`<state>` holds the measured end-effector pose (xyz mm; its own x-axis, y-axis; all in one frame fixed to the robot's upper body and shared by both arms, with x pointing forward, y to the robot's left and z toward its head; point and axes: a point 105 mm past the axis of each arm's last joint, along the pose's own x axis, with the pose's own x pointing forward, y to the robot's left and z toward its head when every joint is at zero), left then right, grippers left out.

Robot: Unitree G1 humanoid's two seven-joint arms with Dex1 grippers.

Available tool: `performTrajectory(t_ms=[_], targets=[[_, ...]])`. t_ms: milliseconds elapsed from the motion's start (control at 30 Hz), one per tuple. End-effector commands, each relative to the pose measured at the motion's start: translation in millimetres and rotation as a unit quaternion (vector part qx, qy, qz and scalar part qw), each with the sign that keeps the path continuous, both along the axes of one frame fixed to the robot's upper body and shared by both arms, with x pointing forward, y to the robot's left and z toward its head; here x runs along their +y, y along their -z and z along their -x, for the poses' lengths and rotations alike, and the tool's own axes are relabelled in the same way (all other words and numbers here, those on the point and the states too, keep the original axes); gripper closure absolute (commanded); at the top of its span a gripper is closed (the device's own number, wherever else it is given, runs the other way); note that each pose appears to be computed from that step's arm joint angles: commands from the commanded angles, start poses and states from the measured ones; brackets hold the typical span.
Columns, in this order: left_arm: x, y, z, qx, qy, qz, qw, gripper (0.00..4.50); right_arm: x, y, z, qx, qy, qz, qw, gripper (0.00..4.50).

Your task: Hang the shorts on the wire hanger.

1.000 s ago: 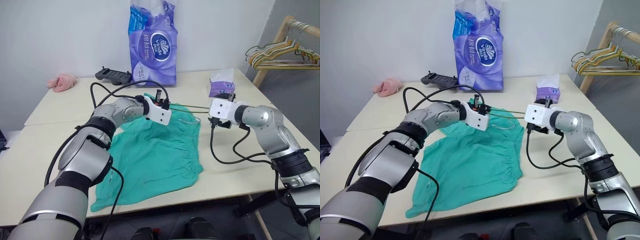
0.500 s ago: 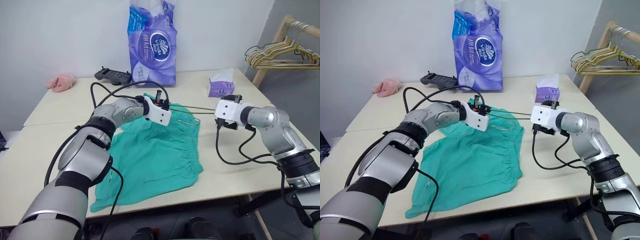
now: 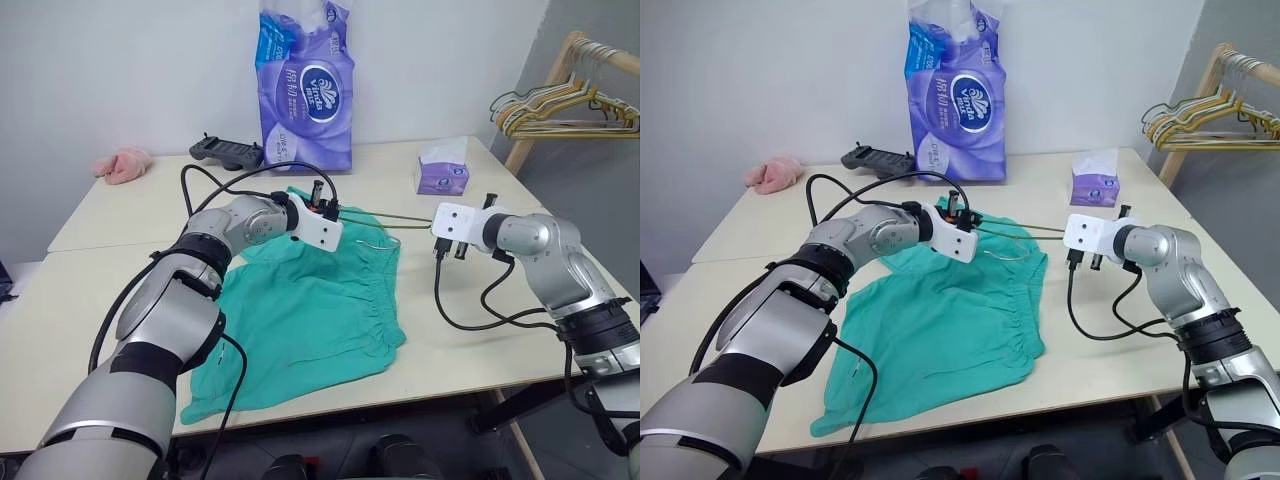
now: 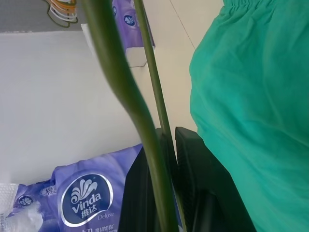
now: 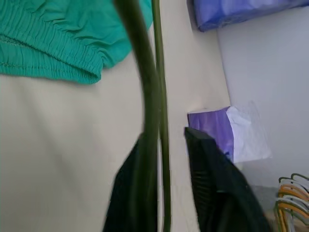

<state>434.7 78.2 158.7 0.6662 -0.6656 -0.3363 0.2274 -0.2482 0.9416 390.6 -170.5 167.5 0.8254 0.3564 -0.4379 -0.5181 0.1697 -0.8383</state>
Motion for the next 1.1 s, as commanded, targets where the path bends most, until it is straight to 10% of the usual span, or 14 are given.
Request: performTrajectory(t_ms=[33,433,900,1100], targets=[[-5.2,-19.8,-1.4,-0.023,0.011,0.009,1.000,4.50,5.6,-20.6,0.4,-0.038,-0.017,0.014,0.999,4.47],[-6.6,-19.2,-0.7,-0.013,0.011,0.016,1.000,4.50,8.4,-21.4,2.4,-0.047,-0.022,0.023,0.998,4.47],[1.1,-34.5,5.4,0.018,0.022,0.048,0.998,0.21,-6.2,-13.7,1.7,-0.034,-0.003,0.016,0.999,4.50],[22.4,-51.5,8.6,0.016,0.017,0.062,0.998,0.01,-34.8,-1.4,12.6,-0.005,0.024,0.015,1.000,4.50]])
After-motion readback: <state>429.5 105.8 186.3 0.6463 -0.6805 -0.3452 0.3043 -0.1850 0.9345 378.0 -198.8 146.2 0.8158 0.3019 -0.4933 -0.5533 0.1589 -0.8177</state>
